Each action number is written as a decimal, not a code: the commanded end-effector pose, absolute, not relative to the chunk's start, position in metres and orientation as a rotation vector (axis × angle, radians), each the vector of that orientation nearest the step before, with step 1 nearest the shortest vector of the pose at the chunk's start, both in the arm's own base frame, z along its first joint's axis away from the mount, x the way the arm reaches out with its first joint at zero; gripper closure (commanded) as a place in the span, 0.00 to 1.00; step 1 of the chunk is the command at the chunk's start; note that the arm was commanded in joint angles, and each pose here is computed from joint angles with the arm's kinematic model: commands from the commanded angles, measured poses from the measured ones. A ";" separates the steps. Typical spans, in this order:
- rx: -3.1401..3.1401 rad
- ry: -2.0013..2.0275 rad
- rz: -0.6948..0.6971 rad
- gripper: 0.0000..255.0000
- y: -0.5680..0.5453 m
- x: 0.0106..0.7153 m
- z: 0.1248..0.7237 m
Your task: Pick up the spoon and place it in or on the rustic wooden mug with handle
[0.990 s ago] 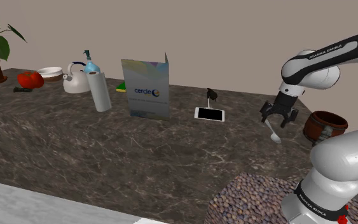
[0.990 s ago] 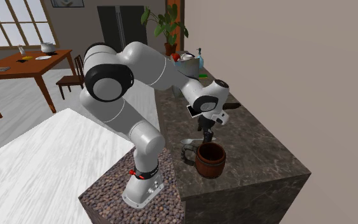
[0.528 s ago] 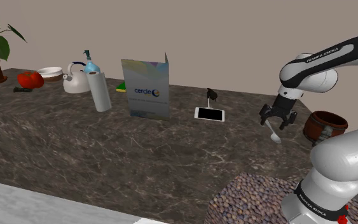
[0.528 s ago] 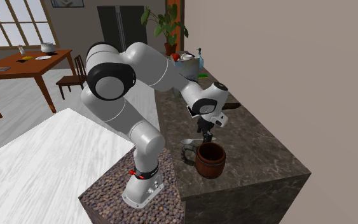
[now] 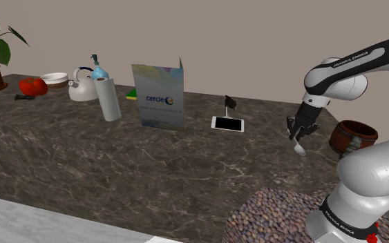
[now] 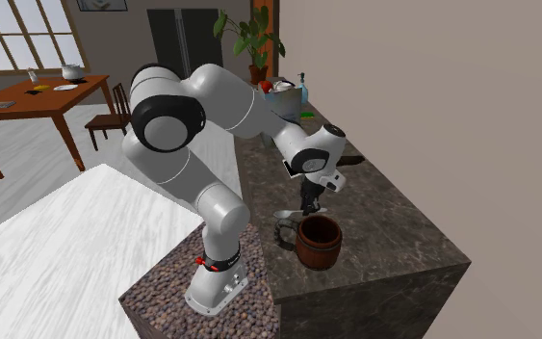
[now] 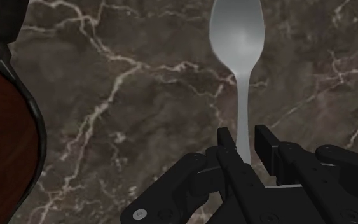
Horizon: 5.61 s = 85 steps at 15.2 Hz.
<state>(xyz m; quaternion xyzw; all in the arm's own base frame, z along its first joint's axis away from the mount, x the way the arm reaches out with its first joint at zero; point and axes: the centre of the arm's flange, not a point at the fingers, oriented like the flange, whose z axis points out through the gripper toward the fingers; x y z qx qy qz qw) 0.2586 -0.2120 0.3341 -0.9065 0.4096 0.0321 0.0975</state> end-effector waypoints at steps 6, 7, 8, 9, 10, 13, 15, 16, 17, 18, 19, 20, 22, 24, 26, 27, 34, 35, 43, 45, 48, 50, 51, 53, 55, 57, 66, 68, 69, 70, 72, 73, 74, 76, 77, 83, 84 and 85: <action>-2.683 1.210 0.100 1.00 -0.210 0.259 0.338; -2.683 1.210 0.100 1.00 -0.210 0.259 0.343; -2.683 1.210 0.100 1.00 -0.210 0.259 0.349; -2.683 1.210 0.100 1.00 -0.210 0.259 0.354; -2.683 1.210 0.100 1.00 -0.210 0.259 0.359; -2.683 1.210 0.100 1.00 -0.210 0.259 0.375; -2.683 1.210 0.100 1.00 -0.210 0.259 0.385; -2.683 1.210 0.100 1.00 -0.210 0.259 0.391; -2.683 1.210 0.100 1.00 -0.210 0.259 0.396; -2.683 1.210 0.100 1.00 -0.210 0.259 0.401; -2.683 1.210 0.100 1.00 -0.210 0.259 0.407; -2.683 1.210 0.100 1.00 -0.210 0.259 0.412; -2.683 1.210 0.100 1.00 -0.210 0.259 0.422; -2.683 1.210 0.100 1.00 -0.210 0.259 0.433; -2.683 1.210 0.100 1.00 -0.210 0.259 0.444; -2.683 1.210 0.100 1.00 -0.210 0.259 0.449; -2.683 1.210 0.100 1.00 -0.210 0.259 0.486; -2.683 1.210 0.100 1.00 -0.210 0.259 0.491; -2.683 1.210 0.100 1.00 -0.217 0.247 0.526; -2.683 1.210 0.100 1.00 -0.229 0.224 0.527; -2.683 1.210 0.100 1.00 -0.247 0.189 0.530; -2.683 1.210 0.100 1.00 -0.260 0.166 0.531; -2.683 1.210 0.100 1.00 -0.266 0.154 0.532; -2.683 1.210 0.100 1.00 -0.278 0.131 0.533; -2.683 1.210 0.100 1.00 -0.291 0.107 0.535; -2.683 1.210 0.100 1.00 -0.297 0.096 0.531; -2.683 1.210 0.100 1.00 -0.297 0.096 0.483; -2.683 1.210 0.100 1.00 -0.297 0.096 0.472; -2.683 1.210 0.100 1.00 -0.297 0.096 0.467; -2.683 1.210 0.100 1.00 -0.297 0.096 0.462; -2.683 1.210 0.100 1.00 -0.297 0.096 0.455; -2.683 1.210 0.100 1.00 -0.297 0.096 0.455; -2.683 1.210 0.100 1.00 -0.297 0.096 0.455; -2.683 1.210 0.100 1.00 -0.297 0.096 0.455; -2.683 1.210 0.100 1.00 -0.297 0.096 0.455; -2.683 1.210 0.100 0.00 -0.297 0.096 0.455; -2.683 1.210 0.100 0.00 -0.297 0.096 0.455; -2.683 1.210 0.100 0.00 -0.297 0.096 0.455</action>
